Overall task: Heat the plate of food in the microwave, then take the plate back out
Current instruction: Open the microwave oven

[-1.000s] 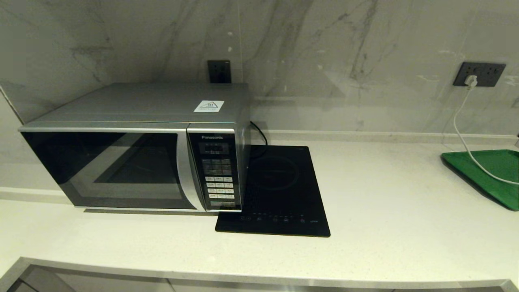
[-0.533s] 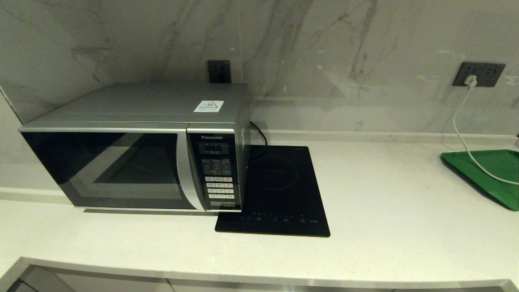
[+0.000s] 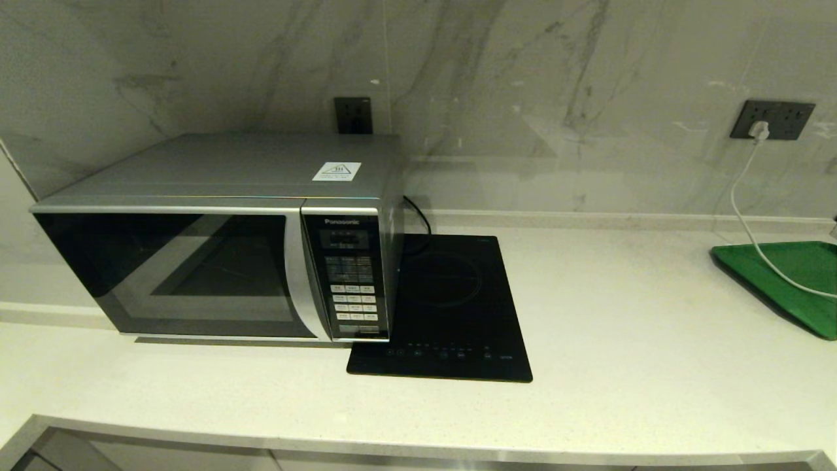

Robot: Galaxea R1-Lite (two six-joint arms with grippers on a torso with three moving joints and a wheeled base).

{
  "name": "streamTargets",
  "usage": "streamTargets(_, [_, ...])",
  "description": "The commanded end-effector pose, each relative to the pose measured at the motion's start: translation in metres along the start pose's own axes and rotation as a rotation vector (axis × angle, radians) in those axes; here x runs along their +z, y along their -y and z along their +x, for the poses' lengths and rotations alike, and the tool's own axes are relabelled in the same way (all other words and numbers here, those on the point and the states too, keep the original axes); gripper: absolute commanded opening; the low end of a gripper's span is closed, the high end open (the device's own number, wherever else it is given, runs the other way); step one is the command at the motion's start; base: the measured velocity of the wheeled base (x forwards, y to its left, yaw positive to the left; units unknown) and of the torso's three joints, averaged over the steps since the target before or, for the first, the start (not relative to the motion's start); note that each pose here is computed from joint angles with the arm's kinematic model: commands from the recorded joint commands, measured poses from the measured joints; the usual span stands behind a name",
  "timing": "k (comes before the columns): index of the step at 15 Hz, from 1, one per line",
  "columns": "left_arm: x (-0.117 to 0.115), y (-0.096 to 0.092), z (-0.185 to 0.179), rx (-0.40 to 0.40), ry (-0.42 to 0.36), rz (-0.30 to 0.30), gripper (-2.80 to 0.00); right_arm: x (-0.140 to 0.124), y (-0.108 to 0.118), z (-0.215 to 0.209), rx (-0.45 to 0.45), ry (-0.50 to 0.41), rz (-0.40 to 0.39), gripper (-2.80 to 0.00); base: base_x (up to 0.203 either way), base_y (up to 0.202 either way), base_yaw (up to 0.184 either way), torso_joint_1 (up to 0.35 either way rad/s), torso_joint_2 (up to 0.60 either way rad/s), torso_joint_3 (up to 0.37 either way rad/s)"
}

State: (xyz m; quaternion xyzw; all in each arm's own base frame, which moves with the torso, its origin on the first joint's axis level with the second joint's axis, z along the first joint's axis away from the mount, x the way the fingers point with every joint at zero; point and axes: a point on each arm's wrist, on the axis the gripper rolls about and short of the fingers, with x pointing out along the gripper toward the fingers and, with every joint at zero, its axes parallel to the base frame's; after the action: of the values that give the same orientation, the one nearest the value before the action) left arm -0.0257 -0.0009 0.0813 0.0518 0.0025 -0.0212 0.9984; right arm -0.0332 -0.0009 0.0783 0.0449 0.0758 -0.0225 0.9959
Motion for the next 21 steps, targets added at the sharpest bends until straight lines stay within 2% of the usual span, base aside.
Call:
streamTargets(1, [0.033, -0.003, -0.005, -0.006, 0.045, 0.004, -2.80, 0.000, 0.000, 0.000, 0.000, -0.001, 0.000, -2.80, 0.000, 0.000, 0.000, 0.000, 0.00, 0.000])
streamTargets(3, [0.092, -0.009, -0.001, -0.026, 0.062, 0.000, -2.80, 0.000, 0.000, 0.000, 0.001, -0.001, 0.000, -2.80, 0.000, 0.000, 0.000, 0.000, 0.00, 0.000])
streamTargets(4, [0.120, -0.012, 0.008, -0.038, 0.036, -0.007, -2.80, 0.000, 0.000, 0.000, 0.001, -0.001, 0.000, -2.80, 0.000, 0.000, 0.000, 0.000, 0.00, 0.000])
streamTargets(5, [0.143, -0.015, 0.023, -0.048, -0.020, -0.024, -2.80, 0.000, 0.000, 0.000, 0.000, -0.001, 0.000, -2.80, 0.000, 0.000, 0.000, 0.000, 0.00, 0.000])
streamTargets(7, [0.176, -0.019, 0.071, -0.078, -0.191, -0.092, -2.80, 0.000, 0.000, 0.000, 0.001, -0.001, 0.000, -2.80, 0.000, 0.000, 0.000, 0.000, 0.00, 0.000])
streamTargets(9, [0.193, -0.021, 0.129, -0.164, -0.364, -0.220, -2.80, 0.000, 0.000, 0.000, 0.001, -0.001, 0.000, -2.80, 0.000, 0.000, 0.000, 0.000, 0.00, 0.000])
streamTargets(10, [0.196, -0.021, 0.154, -0.239, -0.433, -0.291, -2.80, 0.000, 0.000, 0.000, 0.000, -0.001, 0.000, -2.80, 0.000, 0.000, 0.000, 0.000, 0.00, 0.000])
streamTargets(12, [0.197, -0.030, 0.197, -0.500, -0.527, -0.468, -2.80, 0.000, 0.000, 0.000, 0.000, -0.001, 0.000, -2.80, 0.000, 0.000, 0.000, 0.000, 0.00, 0.000])
streamTargets(14, [0.196, -0.049, 0.215, -0.740, -0.529, -0.623, -2.80, 0.000, 0.000, 0.000, 0.000, -0.001, 0.000, -2.80, 0.000, 0.000, 0.000, 0.000, 0.00, 0.000])
streamTargets(16, [0.189, -0.069, 0.223, -0.955, -0.494, -0.757, -2.80, 0.000, 0.000, 0.000, 0.000, -0.001, 0.000, -2.80, 0.000, 0.000, 0.000, 0.000, 0.00, 0.000])
streamTargets(17, [0.180, -0.078, 0.229, -1.028, -0.473, -0.796, -2.80, 0.000, 0.000, 0.000, 0.000, -0.001, 0.000, -2.80, 0.000, 0.000, 0.000, 0.000, 0.00, 0.000])
streamTargets(21, [0.141, -0.084, 0.247, -1.085, -0.403, -0.701, -2.80, 0.000, 0.000, 0.000, 0.001, -0.001, 0.000, -2.80, 0.000, 0.000, 0.000, 0.000, 0.00, 0.000])
